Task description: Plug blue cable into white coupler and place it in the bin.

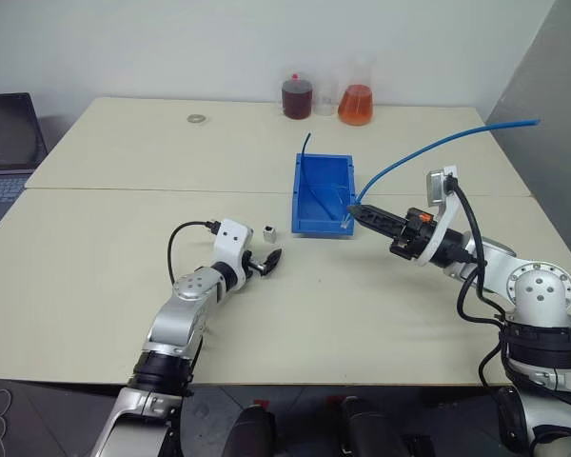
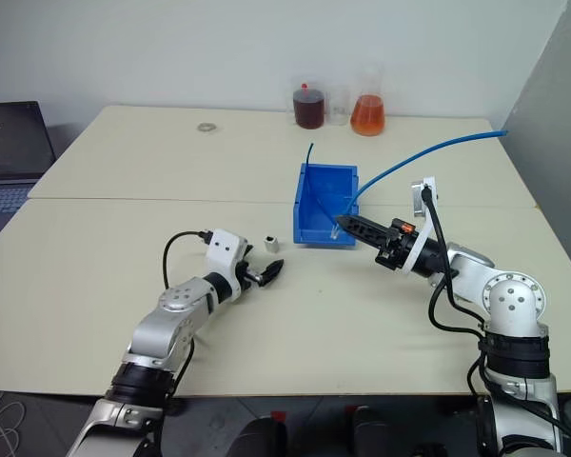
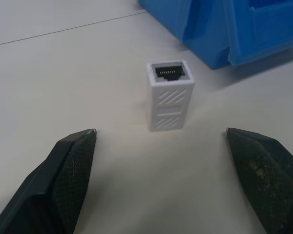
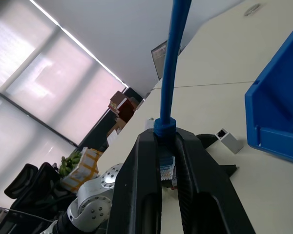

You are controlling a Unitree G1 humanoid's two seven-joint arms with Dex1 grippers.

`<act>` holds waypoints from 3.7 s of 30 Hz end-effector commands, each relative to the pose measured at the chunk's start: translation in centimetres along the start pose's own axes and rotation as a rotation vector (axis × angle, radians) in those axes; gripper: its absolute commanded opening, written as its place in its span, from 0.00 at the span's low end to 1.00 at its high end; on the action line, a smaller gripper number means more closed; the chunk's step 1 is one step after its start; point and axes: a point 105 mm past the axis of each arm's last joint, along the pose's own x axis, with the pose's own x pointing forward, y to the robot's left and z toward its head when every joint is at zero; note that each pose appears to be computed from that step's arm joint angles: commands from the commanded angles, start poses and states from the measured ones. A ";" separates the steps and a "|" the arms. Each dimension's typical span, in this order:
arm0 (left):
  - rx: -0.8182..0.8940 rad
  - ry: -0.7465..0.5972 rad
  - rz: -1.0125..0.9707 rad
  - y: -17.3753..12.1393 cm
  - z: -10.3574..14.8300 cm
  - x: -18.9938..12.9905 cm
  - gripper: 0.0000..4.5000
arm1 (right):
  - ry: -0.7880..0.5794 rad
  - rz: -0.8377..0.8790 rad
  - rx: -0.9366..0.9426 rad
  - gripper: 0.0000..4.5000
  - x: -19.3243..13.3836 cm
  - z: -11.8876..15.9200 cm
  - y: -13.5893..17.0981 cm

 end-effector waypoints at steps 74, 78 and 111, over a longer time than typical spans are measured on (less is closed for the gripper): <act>0.374 -0.030 -0.917 -7.9 -0.8 -3.0 0.17 | 0.276 0.193 -0.720 0.03 3.3 -8.2 -0.8; 0.355 -0.030 -0.917 -8.0 -0.6 -3.1 0.17 | 0.286 0.210 -0.729 0.03 3.3 -8.7 -1.1; 0.344 -0.021 -0.919 -8.2 -0.6 -3.3 0.17 | 0.516 0.332 -0.790 0.03 1.1 -13.7 -4.9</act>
